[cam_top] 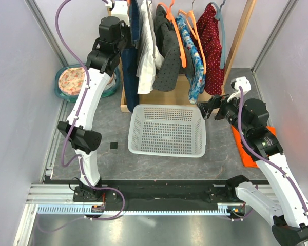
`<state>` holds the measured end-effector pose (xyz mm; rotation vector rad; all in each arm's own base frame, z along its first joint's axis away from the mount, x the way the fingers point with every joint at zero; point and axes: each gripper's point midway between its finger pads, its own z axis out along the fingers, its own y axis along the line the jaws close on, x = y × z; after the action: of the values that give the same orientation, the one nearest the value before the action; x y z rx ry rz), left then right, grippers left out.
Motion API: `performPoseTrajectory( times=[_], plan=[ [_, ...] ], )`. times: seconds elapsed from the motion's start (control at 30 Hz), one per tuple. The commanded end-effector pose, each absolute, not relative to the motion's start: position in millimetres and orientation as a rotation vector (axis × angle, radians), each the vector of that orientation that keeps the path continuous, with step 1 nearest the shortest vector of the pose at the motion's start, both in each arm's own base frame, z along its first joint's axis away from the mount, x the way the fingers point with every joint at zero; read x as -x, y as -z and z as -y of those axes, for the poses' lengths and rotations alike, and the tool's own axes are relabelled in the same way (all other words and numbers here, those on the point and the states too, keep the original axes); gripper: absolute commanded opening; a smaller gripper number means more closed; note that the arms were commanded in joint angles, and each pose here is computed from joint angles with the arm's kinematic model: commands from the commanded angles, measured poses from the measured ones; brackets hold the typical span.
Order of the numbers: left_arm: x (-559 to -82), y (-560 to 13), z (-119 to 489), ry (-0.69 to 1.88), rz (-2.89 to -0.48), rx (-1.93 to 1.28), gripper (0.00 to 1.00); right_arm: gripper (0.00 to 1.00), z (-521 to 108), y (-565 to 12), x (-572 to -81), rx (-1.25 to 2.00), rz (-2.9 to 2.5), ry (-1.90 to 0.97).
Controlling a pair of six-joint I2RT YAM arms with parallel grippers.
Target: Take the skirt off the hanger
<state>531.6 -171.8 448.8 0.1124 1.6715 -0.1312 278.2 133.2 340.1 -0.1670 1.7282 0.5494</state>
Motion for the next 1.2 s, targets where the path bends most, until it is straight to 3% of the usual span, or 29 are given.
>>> performPoseTrajectory(
  times=[0.0,0.13,0.37,0.53,0.73,0.97,1.17],
  plan=[
    [-532.4,-464.5,164.2,0.098,-1.627,-0.122,0.16,0.96,-131.7,-364.4,-279.8,0.164,-1.653,-0.543],
    [-527.9,-481.0,158.9,0.094,-1.588,-0.101,0.02,0.96,-133.4,-363.9,-280.1,0.161,-1.65,-0.556],
    [-498.1,-561.5,151.4,0.125,-1.39,-0.104,0.02,0.94,-134.1,-359.3,-280.6,0.153,-1.653,-0.565],
    [-430.9,-635.9,139.7,0.218,-1.213,-0.108,0.02,0.93,-132.9,-362.5,-278.5,0.156,-1.645,-0.561],
    [-395.9,-626.4,144.7,0.28,-1.263,-0.195,0.02,0.93,-134.8,-362.6,-277.8,0.157,-1.644,-0.575],
    [-336.8,-553.8,160.0,0.331,-1.467,-0.527,0.02,0.98,-136.4,-395.9,-275.1,0.168,-1.589,-0.592],
    [-222.2,-522.4,149.7,0.414,-1.466,-0.803,0.02,0.98,-161.5,-466.3,-276.3,0.186,-1.463,-0.772]
  ],
)
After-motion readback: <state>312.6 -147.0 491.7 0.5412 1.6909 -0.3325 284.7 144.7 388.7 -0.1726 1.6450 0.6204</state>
